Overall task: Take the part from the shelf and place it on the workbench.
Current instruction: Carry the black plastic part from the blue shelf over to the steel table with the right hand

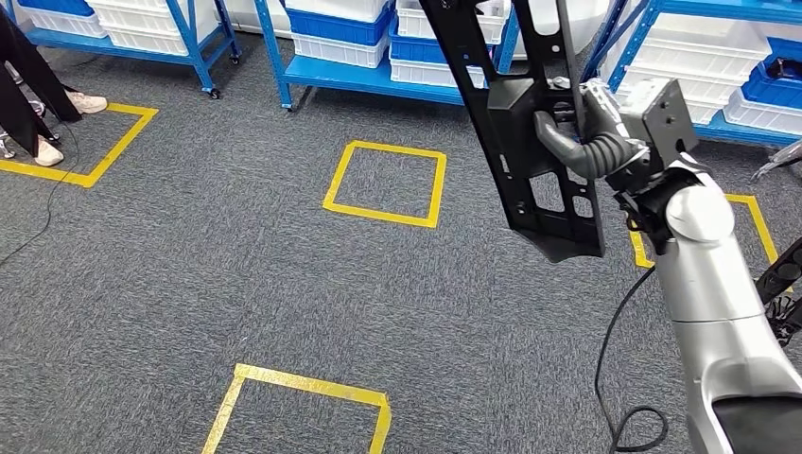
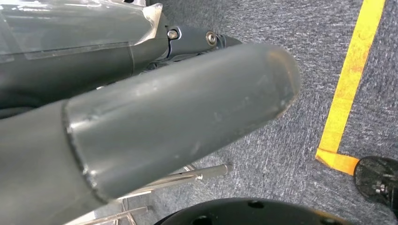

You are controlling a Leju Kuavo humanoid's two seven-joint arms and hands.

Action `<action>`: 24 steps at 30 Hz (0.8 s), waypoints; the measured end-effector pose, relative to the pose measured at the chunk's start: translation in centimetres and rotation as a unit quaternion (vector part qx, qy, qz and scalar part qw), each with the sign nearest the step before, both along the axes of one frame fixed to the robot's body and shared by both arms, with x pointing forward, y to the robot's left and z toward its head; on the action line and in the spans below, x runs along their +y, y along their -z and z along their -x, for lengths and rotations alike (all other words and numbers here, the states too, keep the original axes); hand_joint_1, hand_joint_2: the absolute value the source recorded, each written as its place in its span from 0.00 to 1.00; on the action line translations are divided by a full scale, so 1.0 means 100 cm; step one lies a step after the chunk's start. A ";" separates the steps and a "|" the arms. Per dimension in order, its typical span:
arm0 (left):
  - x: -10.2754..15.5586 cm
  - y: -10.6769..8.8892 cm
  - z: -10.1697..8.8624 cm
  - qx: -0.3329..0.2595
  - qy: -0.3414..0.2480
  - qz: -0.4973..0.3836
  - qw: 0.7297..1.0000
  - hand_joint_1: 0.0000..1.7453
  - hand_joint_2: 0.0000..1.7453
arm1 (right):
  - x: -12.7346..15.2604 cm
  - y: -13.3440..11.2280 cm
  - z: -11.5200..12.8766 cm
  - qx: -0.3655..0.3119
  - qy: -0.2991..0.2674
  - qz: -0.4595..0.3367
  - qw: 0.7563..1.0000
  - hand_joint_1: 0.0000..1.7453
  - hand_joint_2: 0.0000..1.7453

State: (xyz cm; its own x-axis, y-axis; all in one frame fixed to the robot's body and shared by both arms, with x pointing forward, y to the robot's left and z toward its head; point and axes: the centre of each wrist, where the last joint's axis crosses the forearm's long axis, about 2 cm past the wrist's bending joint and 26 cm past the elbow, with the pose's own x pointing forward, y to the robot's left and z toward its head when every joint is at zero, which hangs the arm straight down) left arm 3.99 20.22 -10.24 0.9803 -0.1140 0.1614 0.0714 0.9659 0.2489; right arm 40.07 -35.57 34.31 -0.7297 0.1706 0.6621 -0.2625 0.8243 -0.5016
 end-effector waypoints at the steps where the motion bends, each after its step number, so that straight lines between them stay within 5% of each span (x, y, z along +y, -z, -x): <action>1: 0.000 0.000 0.000 0.000 0.002 0.001 1.000 0.00 0.00 | -0.004 0.000 0.002 0.000 0.003 0.004 1.000 1.00 1.00; 24: 0.001 0.000 0.000 0.005 0.010 0.002 1.000 0.00 0.00 | -0.024 -0.003 0.013 -0.007 0.022 0.037 0.999 1.00 1.00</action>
State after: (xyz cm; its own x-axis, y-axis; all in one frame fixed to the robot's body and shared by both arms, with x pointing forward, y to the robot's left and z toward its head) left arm 4.01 20.27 -10.26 0.9794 -0.1335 0.1512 0.0940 0.9652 0.2439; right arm 38.79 -37.94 34.64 -0.7291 0.2508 0.6368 -0.2197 0.7954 -0.5648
